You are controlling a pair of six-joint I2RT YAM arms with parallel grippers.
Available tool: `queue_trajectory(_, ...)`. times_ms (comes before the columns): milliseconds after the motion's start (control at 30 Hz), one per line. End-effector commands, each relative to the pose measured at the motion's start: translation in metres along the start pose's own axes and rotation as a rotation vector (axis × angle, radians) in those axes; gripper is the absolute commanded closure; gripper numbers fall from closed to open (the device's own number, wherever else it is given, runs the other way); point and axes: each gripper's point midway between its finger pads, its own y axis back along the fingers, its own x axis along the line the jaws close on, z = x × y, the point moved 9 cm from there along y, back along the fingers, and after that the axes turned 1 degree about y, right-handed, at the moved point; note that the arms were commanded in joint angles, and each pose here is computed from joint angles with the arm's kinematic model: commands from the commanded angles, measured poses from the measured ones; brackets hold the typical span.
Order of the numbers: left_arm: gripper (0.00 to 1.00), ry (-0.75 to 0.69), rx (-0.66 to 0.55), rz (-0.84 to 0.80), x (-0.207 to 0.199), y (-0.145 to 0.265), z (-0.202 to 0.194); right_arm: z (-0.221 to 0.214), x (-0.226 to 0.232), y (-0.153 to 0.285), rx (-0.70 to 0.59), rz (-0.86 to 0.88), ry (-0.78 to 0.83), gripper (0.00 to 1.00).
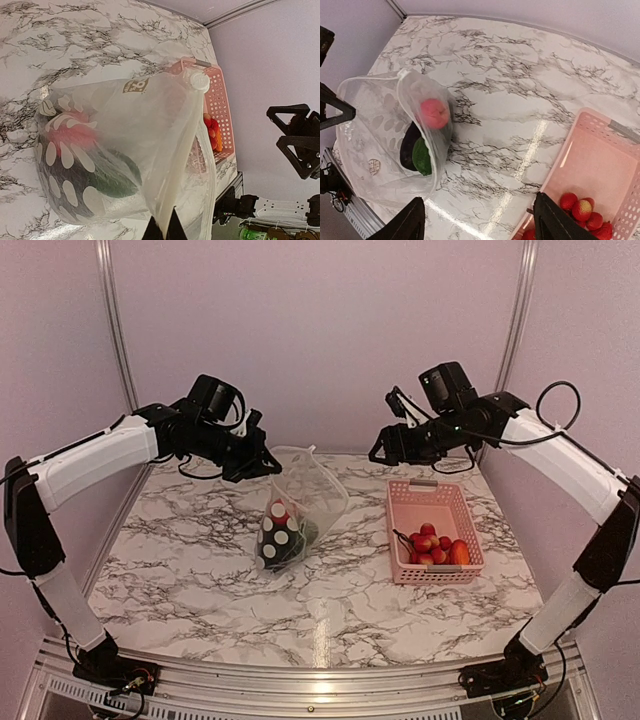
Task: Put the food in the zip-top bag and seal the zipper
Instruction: Pick up the fake fruit from the bin.
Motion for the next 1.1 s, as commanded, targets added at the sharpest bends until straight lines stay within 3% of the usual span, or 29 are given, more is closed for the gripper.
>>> queue_trajectory(0, 1.0, -0.017, 0.003, -0.034, -0.003, -0.004, 0.005, -0.029, -0.039, 0.019, 0.055, -0.193, -0.094, 0.29)
queue_trajectory(167, 1.0, -0.017, 0.022, -0.036, 0.0, -0.009, 0.004, -0.069, -0.055, 0.021, 0.169, -0.24, -0.065, 0.3)
queue_trajectory(367, 1.0, -0.01, 0.035, -0.044, 0.001, -0.014, 0.004, -0.099, -0.063, 0.006, 0.284, -0.249, 0.014, 0.4)
queue_trajectory(1067, 1.0, 0.0, 0.037, -0.037, 0.001, -0.015, 0.004, -0.117, -0.078, -0.073, 0.463, -0.379, 0.226, 0.42)
